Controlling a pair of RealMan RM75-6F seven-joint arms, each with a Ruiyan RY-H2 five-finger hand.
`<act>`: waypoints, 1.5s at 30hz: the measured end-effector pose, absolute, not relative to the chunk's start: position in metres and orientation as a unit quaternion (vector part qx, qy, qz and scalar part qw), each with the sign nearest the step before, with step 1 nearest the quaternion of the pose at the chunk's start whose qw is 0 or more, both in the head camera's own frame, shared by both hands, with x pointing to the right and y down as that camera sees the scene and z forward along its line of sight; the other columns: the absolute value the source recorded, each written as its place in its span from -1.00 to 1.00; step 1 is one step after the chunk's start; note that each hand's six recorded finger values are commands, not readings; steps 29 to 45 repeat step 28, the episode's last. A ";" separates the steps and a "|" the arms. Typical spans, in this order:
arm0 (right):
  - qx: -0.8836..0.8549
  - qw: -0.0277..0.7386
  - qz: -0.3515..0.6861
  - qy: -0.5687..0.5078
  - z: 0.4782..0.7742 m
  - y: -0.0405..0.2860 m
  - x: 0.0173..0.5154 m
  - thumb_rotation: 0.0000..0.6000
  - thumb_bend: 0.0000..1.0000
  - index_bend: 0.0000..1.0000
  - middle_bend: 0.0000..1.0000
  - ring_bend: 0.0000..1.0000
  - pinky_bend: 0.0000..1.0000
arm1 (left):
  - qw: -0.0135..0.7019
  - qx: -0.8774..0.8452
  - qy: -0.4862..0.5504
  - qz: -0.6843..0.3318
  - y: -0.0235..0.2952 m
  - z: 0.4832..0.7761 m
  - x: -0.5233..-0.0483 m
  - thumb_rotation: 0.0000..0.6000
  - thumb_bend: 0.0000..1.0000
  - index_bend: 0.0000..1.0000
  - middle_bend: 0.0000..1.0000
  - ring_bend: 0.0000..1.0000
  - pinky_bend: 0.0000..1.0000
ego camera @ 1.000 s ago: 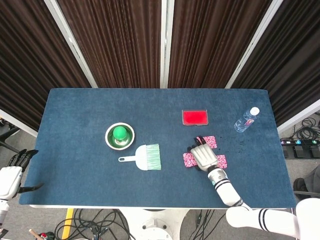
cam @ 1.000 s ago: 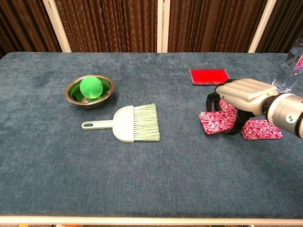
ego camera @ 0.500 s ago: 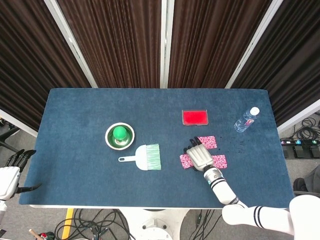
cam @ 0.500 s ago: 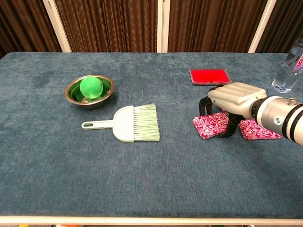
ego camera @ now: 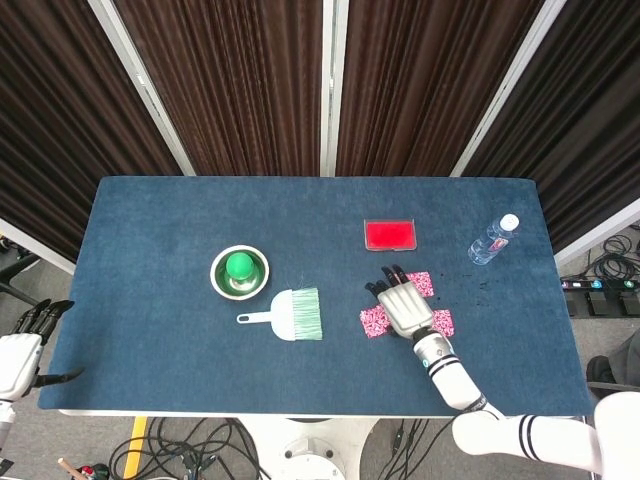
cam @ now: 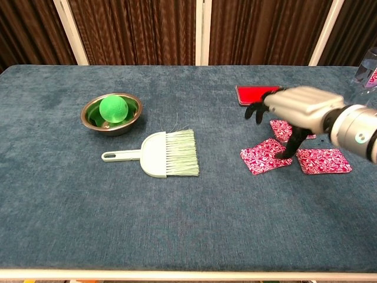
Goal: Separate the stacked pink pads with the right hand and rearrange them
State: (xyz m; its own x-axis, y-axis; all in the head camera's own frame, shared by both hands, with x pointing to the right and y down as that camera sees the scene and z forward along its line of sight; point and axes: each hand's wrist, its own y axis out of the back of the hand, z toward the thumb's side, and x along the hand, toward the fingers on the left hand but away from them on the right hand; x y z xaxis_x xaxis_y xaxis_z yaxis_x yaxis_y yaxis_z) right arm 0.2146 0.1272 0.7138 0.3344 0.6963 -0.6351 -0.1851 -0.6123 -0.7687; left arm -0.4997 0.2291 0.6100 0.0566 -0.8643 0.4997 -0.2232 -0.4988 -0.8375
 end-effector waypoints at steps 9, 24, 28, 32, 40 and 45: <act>-0.640 0.436 0.553 -0.307 0.644 0.107 0.312 1.00 -0.88 -0.67 -0.56 -0.98 -1.00 | 0.296 -0.664 0.407 -0.554 0.227 0.613 -0.496 1.00 -1.00 -0.79 -0.82 -0.98 -0.77; -0.582 0.432 0.566 -0.392 0.586 0.176 0.445 1.00 -0.70 -0.78 -0.68 -1.00 -1.00 | 0.323 -0.626 0.434 -0.562 0.215 0.608 -0.497 1.00 -1.00 -0.79 -0.81 -0.98 -0.77; -0.580 0.424 0.576 -0.390 0.593 0.193 0.458 1.00 -0.70 -0.80 -0.69 -1.00 -1.00 | 0.324 -0.622 0.438 -0.562 0.216 0.609 -0.496 1.00 -1.00 -0.79 -0.81 -0.98 -0.77; -0.580 0.424 0.576 -0.390 0.593 0.193 0.458 1.00 -0.70 -0.80 -0.69 -1.00 -1.00 | 0.324 -0.622 0.438 -0.562 0.216 0.609 -0.496 1.00 -1.00 -0.79 -0.81 -0.98 -0.77; -0.580 0.424 0.576 -0.390 0.593 0.193 0.458 1.00 -0.70 -0.80 -0.69 -1.00 -1.00 | 0.324 -0.622 0.438 -0.562 0.216 0.609 -0.496 1.00 -1.00 -0.79 -0.81 -0.98 -0.77; -0.580 0.424 0.576 -0.390 0.593 0.193 0.458 1.00 -0.70 -0.80 -0.69 -1.00 -1.00 | 0.324 -0.622 0.438 -0.562 0.216 0.609 -0.496 1.00 -1.00 -0.79 -0.81 -0.98 -0.77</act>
